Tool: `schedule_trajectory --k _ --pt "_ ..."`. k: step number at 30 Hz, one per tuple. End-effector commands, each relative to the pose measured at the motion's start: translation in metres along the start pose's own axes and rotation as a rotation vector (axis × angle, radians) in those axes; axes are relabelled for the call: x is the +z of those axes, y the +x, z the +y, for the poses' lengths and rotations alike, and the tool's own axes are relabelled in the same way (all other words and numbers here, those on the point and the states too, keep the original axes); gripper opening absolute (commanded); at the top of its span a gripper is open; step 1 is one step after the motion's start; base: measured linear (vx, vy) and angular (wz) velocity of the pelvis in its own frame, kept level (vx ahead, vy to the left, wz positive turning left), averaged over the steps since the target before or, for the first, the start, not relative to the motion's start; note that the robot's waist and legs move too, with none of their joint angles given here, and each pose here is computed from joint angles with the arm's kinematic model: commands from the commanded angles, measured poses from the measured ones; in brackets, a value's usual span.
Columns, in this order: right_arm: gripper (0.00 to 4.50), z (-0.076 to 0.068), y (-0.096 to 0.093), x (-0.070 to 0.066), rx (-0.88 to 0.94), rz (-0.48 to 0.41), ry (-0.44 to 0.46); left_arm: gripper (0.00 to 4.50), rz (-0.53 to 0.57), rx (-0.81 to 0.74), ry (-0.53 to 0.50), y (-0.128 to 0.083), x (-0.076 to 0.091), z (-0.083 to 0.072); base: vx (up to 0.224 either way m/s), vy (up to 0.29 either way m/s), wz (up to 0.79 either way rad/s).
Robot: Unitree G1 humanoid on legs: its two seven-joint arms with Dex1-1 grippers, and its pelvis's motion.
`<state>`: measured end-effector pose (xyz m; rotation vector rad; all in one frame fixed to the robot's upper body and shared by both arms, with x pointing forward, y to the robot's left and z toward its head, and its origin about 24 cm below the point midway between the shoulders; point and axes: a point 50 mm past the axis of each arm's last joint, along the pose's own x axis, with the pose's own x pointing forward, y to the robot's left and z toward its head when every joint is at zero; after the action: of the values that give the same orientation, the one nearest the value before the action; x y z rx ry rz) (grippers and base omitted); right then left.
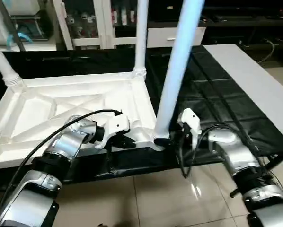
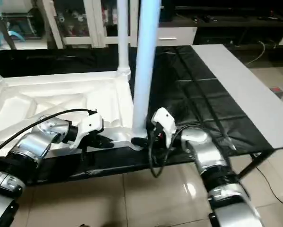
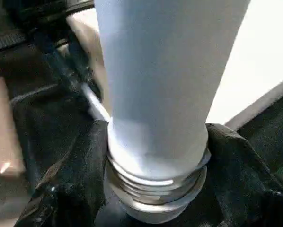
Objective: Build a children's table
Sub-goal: Rotate leg to tighten
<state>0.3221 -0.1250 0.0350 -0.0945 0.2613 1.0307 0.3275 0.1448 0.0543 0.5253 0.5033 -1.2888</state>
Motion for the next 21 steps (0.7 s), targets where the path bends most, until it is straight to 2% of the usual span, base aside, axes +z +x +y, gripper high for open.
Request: schedule_trajectory --k 1,3,7,9,10,12,16,17,18,21 --pt "2.72 -0.01 0.0 0.0 -0.194 -0.028 0.025 0.0 0.069 -0.064 -0.024 0.018 -0.013 -0.013 0.0 0.0 0.0" --pt "2.72 -0.008 0.009 -0.01 -0.358 -0.024 0.068 0.0 0.054 -0.009 -0.027 0.02 -0.009 -0.007 0.0 0.0 0.0" --pt "2.72 -0.011 0.017 -0.016 -0.541 0.007 0.111 0.0 0.038 0.031 -0.032 0.023 -0.005 -0.002 0.0 0.0 0.0" --pt "2.72 -0.013 0.024 -0.018 -0.686 0.029 0.124 0.0 0.033 0.057 -0.034 0.025 -0.002 0.001 0.0 0.0 0.0" --pt "2.72 -0.013 0.024 -0.018 -0.686 0.029 0.124 0.0 0.033 0.057 -0.034 0.025 -0.002 0.001 0.0 0.0 0.0" --pt "2.72 -0.014 0.032 -0.016 -0.884 0.031 0.152 0.0 0.025 0.084 -0.037 0.029 0.0 0.004 0.0 0.0 0.0" --pt "2.71 -0.012 0.038 -0.011 -0.977 0.023 0.125 0.0 0.025 0.097 -0.039 0.031 0.002 0.005 0.0 0.0 0.0" --pt "2.71 -0.013 0.039 -0.005 -1.007 0.011 0.077 0.0 0.023 0.107 -0.043 0.032 0.002 0.006 0.0 0.0 0.0" --pt "2.71 -0.014 0.039 -0.002 -1.013 -0.006 0.066 0.0 0.022 0.113 -0.045 0.032 0.002 0.007 0.0 0.0 0.0" --pt "2.71 -0.011 0.045 0.002 -0.966 -0.059 0.119 0.0 0.016 0.125 -0.051 0.031 0.003 0.008 0.0 0.0 0.0"
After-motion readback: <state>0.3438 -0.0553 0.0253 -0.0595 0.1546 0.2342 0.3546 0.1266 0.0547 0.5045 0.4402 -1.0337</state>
